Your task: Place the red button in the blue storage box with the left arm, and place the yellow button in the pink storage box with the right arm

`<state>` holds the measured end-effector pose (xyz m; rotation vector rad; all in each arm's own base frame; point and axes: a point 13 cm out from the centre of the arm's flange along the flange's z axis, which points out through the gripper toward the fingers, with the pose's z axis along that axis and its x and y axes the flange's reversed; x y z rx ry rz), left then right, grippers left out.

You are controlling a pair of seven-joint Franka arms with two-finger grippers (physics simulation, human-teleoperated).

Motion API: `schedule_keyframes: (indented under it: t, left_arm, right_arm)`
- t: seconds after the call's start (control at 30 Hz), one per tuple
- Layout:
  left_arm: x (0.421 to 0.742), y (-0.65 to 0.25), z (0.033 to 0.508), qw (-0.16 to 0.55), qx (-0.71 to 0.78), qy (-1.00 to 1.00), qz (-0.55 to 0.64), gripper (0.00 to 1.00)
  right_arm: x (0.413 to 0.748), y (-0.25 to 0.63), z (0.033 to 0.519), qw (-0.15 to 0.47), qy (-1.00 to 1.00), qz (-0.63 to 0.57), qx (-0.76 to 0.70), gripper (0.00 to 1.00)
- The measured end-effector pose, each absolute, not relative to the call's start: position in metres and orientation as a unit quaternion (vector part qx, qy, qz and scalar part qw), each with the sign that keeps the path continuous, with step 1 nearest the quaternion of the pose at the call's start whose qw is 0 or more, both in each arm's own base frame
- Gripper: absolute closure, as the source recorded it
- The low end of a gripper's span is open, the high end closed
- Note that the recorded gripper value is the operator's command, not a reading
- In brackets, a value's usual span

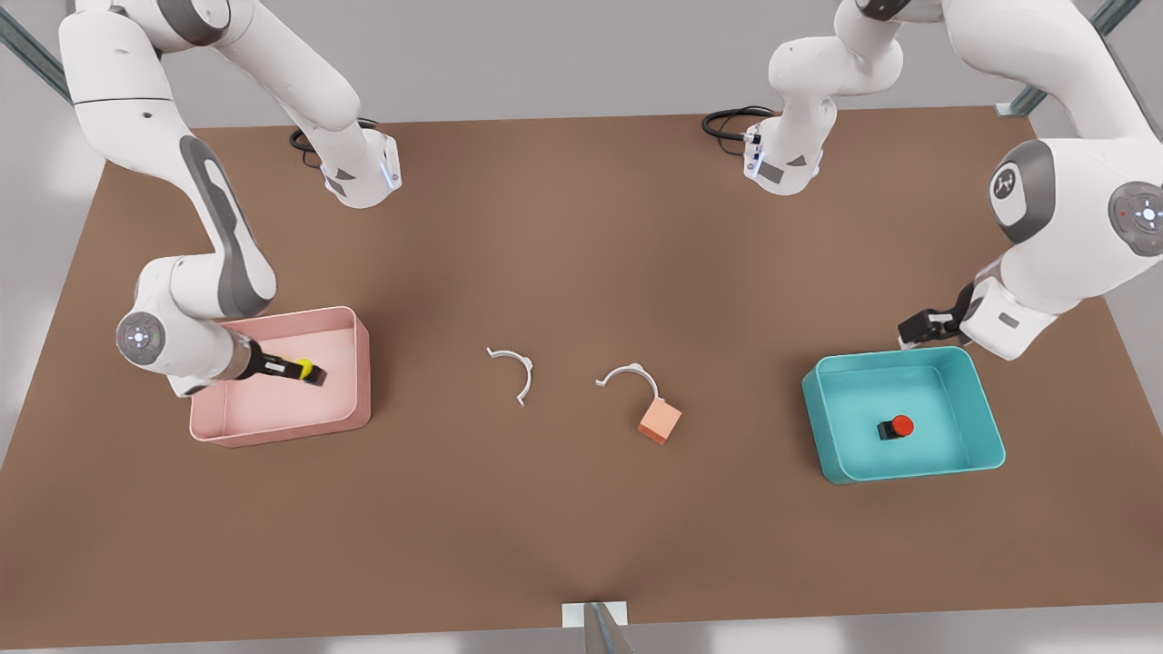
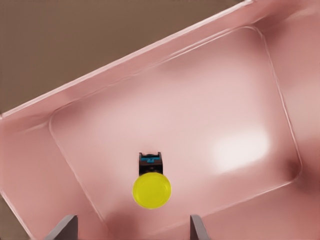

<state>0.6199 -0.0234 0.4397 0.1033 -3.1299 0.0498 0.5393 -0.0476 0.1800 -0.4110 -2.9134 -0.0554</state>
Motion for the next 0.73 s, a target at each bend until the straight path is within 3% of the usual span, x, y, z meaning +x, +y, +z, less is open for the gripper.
schedule_keyframes:
  t: [0.1,0.23,0.33,0.53,0.73]
  left_arm:
    - [0.621,-0.026,0.442,0.002,0.035,-0.999,0.016,0.00]
    - [0.625,-0.022,0.453,-0.011,0.043,-0.999,0.017,0.00]
    - [0.627,-0.022,0.456,-0.014,0.047,-0.999,0.017,0.00]
    - [0.628,-0.023,0.457,-0.016,0.050,-0.998,0.017,0.00]
    - [0.628,-0.023,0.458,-0.016,0.054,-0.998,0.017,0.00]
  right_arm:
    - [0.577,-0.027,0.221,0.056,-0.993,-0.018,-0.101,0.00]
    - [0.637,0.005,0.313,-0.019,-0.999,-0.011,-0.049,0.00]
    - [0.662,0.015,0.386,-0.057,-0.998,-0.010,-0.031,0.00]
    - [0.661,0.005,0.445,-0.045,-0.998,0.022,-0.046,0.00]
    - [0.585,0.019,0.458,0.030,-0.999,0.026,-0.036,0.00]
